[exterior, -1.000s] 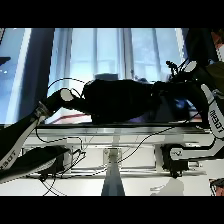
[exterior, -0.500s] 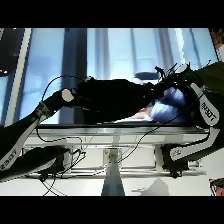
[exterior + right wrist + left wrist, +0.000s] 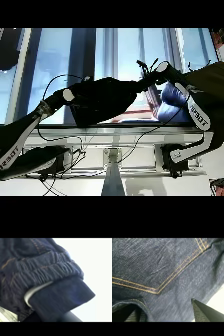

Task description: Fold the clothes and pants, and hang the long-sleeved shirts on hangers.

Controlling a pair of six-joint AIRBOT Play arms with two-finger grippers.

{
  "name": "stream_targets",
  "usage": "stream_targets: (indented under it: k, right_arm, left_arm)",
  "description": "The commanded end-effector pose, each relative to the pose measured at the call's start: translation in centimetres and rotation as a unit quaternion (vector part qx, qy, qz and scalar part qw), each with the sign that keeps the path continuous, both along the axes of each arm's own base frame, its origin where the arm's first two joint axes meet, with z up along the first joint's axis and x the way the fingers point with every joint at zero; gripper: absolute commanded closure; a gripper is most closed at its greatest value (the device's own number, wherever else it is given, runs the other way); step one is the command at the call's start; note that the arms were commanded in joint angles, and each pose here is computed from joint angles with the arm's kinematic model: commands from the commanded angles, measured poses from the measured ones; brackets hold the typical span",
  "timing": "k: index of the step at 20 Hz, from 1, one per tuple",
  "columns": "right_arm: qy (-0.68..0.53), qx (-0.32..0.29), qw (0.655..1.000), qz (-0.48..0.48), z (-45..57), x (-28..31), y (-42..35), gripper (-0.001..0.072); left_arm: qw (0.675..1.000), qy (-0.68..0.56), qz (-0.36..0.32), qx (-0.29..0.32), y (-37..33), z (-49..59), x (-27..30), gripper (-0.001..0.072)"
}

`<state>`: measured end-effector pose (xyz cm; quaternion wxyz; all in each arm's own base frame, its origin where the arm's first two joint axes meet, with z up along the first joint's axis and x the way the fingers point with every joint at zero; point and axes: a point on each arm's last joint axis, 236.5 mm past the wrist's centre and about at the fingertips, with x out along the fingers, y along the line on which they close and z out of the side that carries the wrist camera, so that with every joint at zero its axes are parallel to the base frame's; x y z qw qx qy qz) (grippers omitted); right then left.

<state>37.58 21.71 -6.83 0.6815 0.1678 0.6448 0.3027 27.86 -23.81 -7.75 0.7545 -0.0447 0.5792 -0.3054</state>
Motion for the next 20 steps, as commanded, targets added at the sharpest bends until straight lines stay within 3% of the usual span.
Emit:
stream_targets:
  k: [1,5,9,14,20]
  right_arm:
    - [-0.105,0.009,0.994,-0.028,6.6,5.0,-1.3,0.0689]
    - [-0.239,-0.015,0.964,-0.115,17.8,9.6,-9.9,0.0689]
    - [-0.304,-0.059,0.906,-0.289,27.8,8.8,-22.3,0.0689]
    - [-0.271,-0.134,0.792,-0.531,33.4,-0.9,-37.0,0.0689]
    - [-0.142,-0.267,0.675,-0.673,31.7,-16.7,-47.4,0.0688]
  left_arm:
    - [0.999,-0.046,0.007,0.001,1.2,2.9,2.3,0.0013]
    - [0.989,-0.144,0.031,-0.023,2.8,10.3,5.0,0.0013]
    - [0.973,-0.221,0.048,-0.049,4.2,16.5,4.9,0.0013]
    - [0.957,-0.278,0.056,-0.068,4.6,20.6,4.4,0.0013]
    - [0.953,-0.289,0.061,-0.071,4.7,21.2,4.6,0.0013]
